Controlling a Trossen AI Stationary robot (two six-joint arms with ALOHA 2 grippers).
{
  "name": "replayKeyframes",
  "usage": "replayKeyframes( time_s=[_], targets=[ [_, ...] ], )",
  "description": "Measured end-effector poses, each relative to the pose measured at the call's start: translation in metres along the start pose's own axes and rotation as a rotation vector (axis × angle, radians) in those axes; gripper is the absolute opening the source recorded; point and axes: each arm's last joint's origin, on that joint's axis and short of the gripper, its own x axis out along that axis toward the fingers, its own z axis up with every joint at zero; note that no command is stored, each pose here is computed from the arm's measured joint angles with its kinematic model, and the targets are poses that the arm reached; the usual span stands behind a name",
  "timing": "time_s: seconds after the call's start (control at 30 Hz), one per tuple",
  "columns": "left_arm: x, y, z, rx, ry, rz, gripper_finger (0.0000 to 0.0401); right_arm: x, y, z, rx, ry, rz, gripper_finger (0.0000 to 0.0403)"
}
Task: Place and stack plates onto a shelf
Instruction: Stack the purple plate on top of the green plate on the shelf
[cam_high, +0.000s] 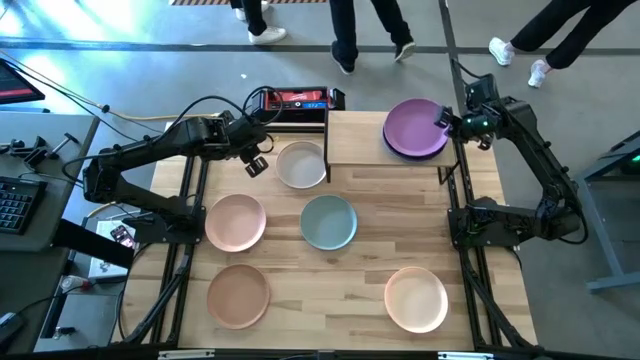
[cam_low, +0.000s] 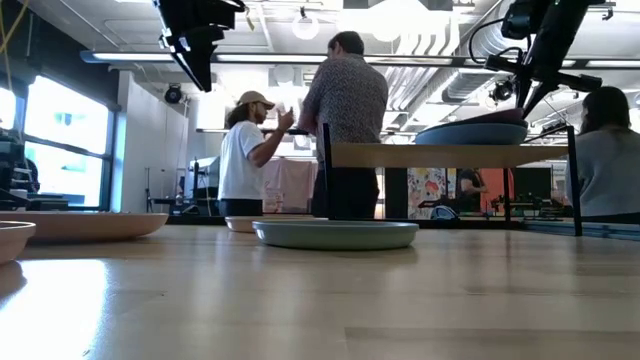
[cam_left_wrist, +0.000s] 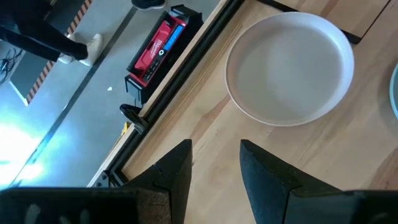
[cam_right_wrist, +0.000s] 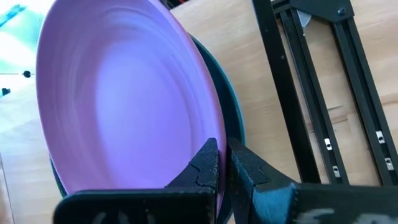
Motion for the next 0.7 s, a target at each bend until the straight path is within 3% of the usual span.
replayKeyframes(
  time_s=[0.7],
  targets=[
    [0.0000,0.0000,0.0000,0.000,0.000,0.000,0.0122,0.0000,-0.0019,-0.0004,-0.004,-0.012,-0.039,0.0001]
  ],
)
